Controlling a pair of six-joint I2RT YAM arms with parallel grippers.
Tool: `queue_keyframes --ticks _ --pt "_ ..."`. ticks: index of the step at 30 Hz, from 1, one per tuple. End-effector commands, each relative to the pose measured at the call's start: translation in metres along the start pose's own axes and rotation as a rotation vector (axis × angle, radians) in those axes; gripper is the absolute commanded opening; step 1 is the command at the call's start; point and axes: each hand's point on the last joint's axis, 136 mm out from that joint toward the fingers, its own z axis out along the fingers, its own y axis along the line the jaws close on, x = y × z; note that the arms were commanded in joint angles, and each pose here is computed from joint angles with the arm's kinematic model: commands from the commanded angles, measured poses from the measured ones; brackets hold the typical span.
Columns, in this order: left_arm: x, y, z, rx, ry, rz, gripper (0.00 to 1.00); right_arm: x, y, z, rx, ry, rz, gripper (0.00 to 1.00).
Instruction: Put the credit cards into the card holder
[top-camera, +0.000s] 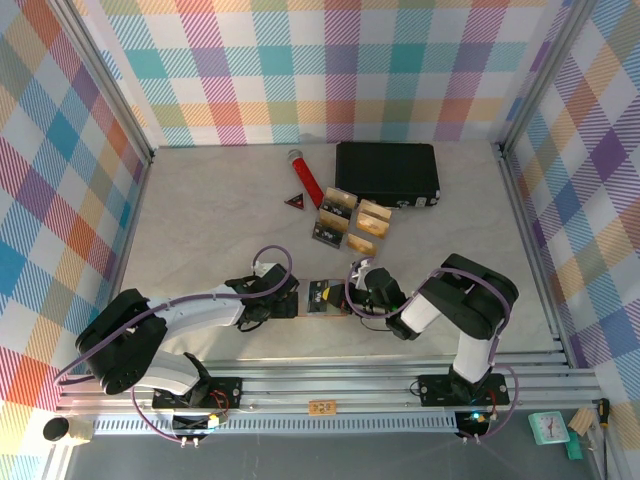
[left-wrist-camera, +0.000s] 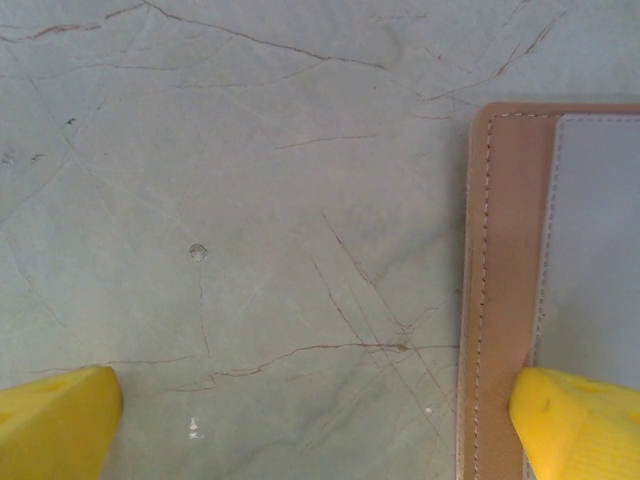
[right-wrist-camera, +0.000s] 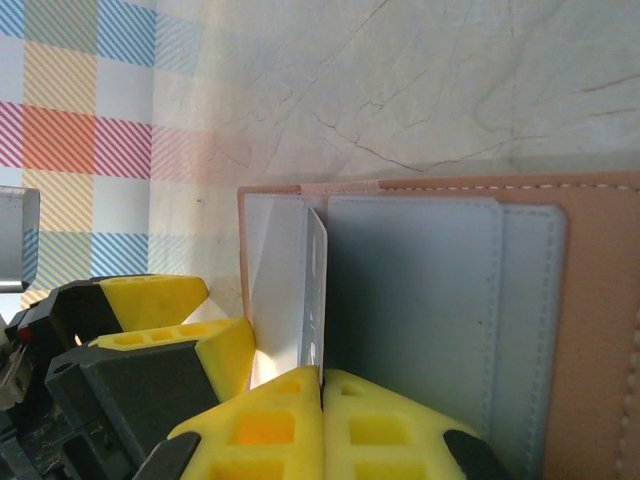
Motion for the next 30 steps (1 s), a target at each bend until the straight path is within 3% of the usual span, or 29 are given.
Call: queue_keyframes --ticks 1,18,20,24,30 --pt "0.014 0.008 0.006 -0.038 0.023 0.021 1.0 0.008 -0.004 0.003 0.004 0.024 0.01 0.0" --pt "0.013 0.007 0.005 -0.034 0.02 0.018 1.0 0.012 -0.005 0.01 0.006 0.056 0.017 0.0" --pt "0.012 0.007 0.004 -0.031 0.015 0.013 1.0 0.013 -0.004 0.01 0.014 0.062 0.013 0.1" --pt "0.002 0.006 -0.004 -0.032 -0.008 -0.005 1.0 0.011 -0.003 0.007 0.049 0.067 0.0 0.42" --pt "-0.021 0.012 -0.017 -0.014 -0.043 -0.079 1.0 0.005 0.002 0.001 0.142 0.08 -0.052 0.64"
